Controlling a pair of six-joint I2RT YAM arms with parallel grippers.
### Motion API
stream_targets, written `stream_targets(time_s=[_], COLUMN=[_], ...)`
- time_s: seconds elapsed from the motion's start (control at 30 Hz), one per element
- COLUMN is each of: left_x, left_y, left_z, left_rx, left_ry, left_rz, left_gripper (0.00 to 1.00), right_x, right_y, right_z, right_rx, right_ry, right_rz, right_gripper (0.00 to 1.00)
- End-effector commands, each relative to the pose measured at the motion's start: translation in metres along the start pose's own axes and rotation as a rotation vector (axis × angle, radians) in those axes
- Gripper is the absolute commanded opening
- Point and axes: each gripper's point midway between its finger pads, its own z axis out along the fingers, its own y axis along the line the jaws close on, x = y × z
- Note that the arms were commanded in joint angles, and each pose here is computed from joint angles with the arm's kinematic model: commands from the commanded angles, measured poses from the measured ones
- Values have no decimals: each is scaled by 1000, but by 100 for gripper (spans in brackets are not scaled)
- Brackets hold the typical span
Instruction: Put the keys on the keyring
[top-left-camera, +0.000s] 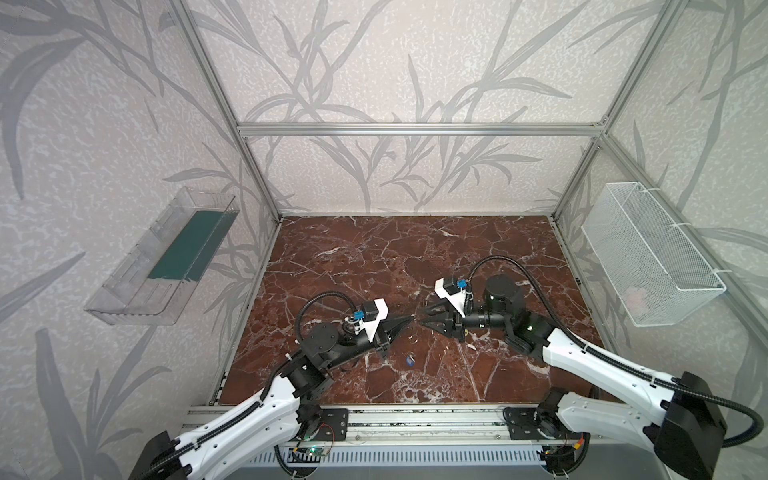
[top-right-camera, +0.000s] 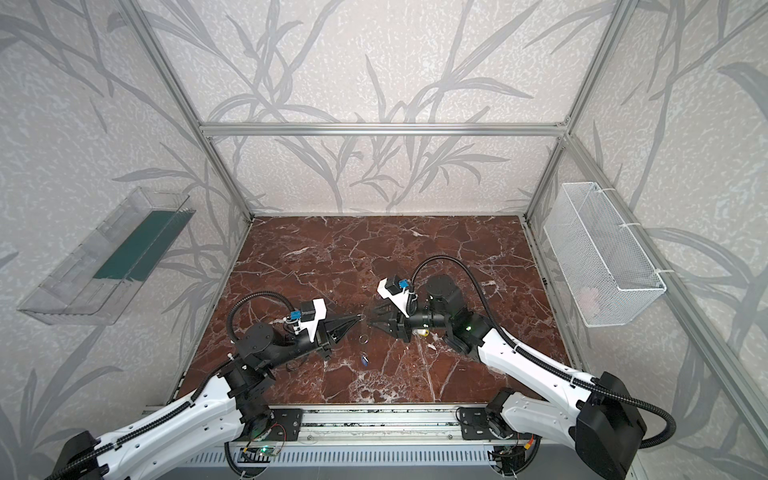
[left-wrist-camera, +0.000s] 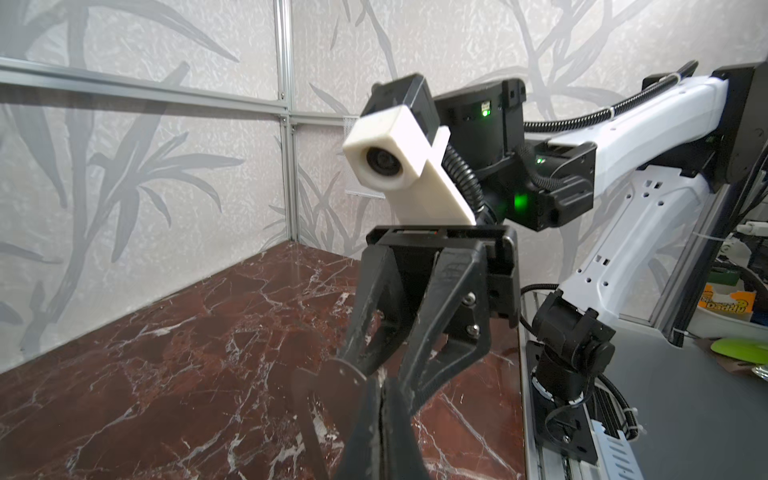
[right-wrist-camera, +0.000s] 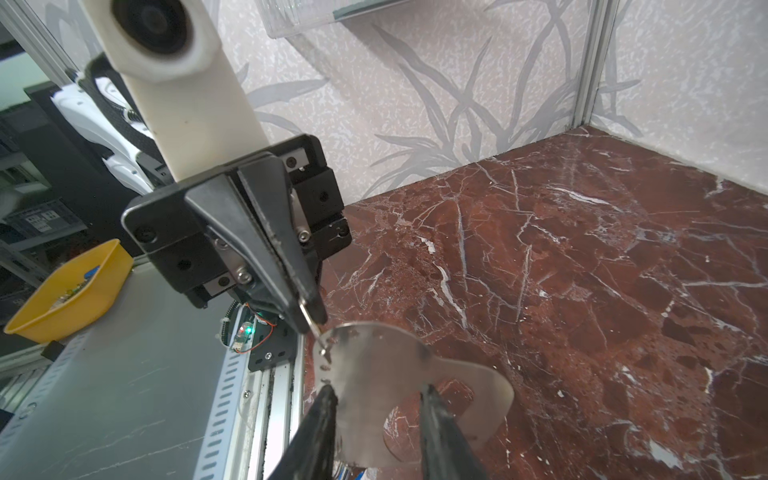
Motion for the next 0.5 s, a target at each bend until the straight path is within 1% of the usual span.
stream_targets(time_s=[0.0,0.17,0.47], left_x=[-28,-28,-26], left_y=[-4,-5,-7], left_z=[-3,-2,1], left_rx=[10,19,34], left_ry=[-110,-111,-104], left_rz=[25,29,25], left_gripper=[0,0,0], right_x=[-22,-27,-30], right_y=[11,18,23], right_z=[-2,-4,-4], right_rx=[-61,-96,-127], right_ry=[-85,-110,-114], right_rz=[-20,-33,-33], right_gripper=[31,21,20])
